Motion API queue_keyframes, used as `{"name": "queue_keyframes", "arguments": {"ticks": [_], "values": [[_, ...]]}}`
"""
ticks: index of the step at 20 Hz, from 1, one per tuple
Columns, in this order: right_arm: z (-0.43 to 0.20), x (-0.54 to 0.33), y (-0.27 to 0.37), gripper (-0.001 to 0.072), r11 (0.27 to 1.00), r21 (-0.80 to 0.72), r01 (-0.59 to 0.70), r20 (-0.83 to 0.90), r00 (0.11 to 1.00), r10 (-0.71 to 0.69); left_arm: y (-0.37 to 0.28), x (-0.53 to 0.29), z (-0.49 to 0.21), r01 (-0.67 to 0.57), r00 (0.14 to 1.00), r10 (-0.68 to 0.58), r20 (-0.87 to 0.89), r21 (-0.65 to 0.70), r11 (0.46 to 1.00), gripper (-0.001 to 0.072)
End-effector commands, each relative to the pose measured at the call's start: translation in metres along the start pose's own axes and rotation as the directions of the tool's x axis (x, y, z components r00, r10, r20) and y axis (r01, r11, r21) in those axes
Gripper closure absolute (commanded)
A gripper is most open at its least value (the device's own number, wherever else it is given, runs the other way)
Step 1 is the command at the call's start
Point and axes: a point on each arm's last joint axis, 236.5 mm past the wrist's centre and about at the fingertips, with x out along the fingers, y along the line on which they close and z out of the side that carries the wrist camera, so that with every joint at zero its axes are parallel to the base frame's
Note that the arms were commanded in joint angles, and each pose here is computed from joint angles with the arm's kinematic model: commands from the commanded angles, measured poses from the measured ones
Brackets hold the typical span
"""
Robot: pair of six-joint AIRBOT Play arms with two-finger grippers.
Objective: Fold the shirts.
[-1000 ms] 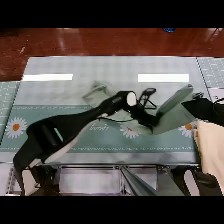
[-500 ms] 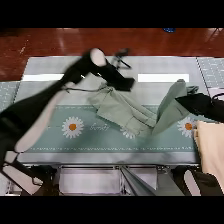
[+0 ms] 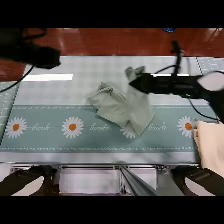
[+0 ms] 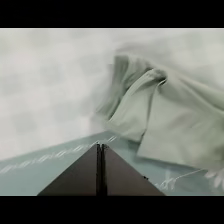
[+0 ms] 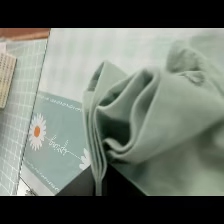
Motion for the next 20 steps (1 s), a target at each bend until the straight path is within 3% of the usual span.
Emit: {"name": "queue_keyframes", "arguments": {"ticks": [1, 4, 5, 6, 7, 10, 13, 14, 16, 18, 20], "values": [[-0.006, 0.093, -0.003, 0.0689, 1.0, 0.001, -0.003, -0.099, 0.995, 0.003, 0.023, -0.019, -0.058, -0.08, 0.994, 0.084, 0.07, -0.068, 0.994, 0.0686], [-0.011, 0.142, -0.027, 0.0686, 1.0, 0.024, 0.021, -0.159, 0.987, -0.017, 0.016, 0.008, -0.115, -0.028, 0.999, 0.032, 0.018, -0.161, 0.987, 0.0686], [-0.011, 0.154, -0.036, 0.0577, 0.999, 0.043, 0.028, -0.166, 0.986, -0.021, 0.012, 0.019, -0.129, -0.008, 1.0, 0.007, -0.01, -0.179, 0.984, 0.0686], [-0.013, 0.163, -0.038, 0.0358, 0.997, 0.072, 0.016, -0.184, 0.983, -0.003, 0.008, 0.032, -0.141, 0.014, 0.999, -0.021, -0.034, -0.204, 0.979, 0.0686], [-0.018, 0.166, -0.036, 0.0294, 0.998, 0.064, -0.004, -0.217, 0.976, 0.018, 0.007, 0.044, -0.148, 0.025, 0.999, -0.035, -0.04, -0.223, 0.975, 0.0686], [0.009, 0.132, -0.027, 0.0296, 0.995, 0.096, -0.041, -0.235, 0.97, 0.063, 0.01, 0.065, -0.14, 0.035, 0.999, -0.037, -0.001, -0.261, 0.965, 0.0686], [0.07, 0.02, -0.018, 0.0298, 0.996, 0.069, -0.061, -0.147, 0.987, 0.07, 0.024, 0.052, -0.103, 0.029, 0.996, -0.004, 0.087, -0.288, 0.957, 0.0686], [0.078, -0.021, -0.023, 0.0301, 1.0, 0.013, -0.002, -0.126, 0.992, 0.003, 0.025, 0.046, -0.094, 0.036, 0.994, -0.003, 0.111, -0.293, 0.955, 0.0686], [0.068, -0.107, -0.066, 0.0301, 0.94, -0.085, 0.33, -0.082, 0.938, -0.337, 0.022, 0.042, -0.089, 0.05, 0.992, -0.013, 0.126, -0.297, 0.954, 0.0686], [0.043, -0.197, -0.13, 0.0302, 0.704, -0.019, 0.71, 0.013, 0.704, -0.71, 0.015, 0.045, -0.093, 0.066, 0.993, -0.033, 0.114, -0.297, 0.953, 0.0686], [-0.001, -0.24, -0.166, 0.0302, 0.562, 0.105, 0.821, 0.076, 0.556, -0.827, 0.008, 0.05, -0.1, 0.082, 0.994, -0.056, 0.096, -0.295, 0.952, 0.0686]]}}
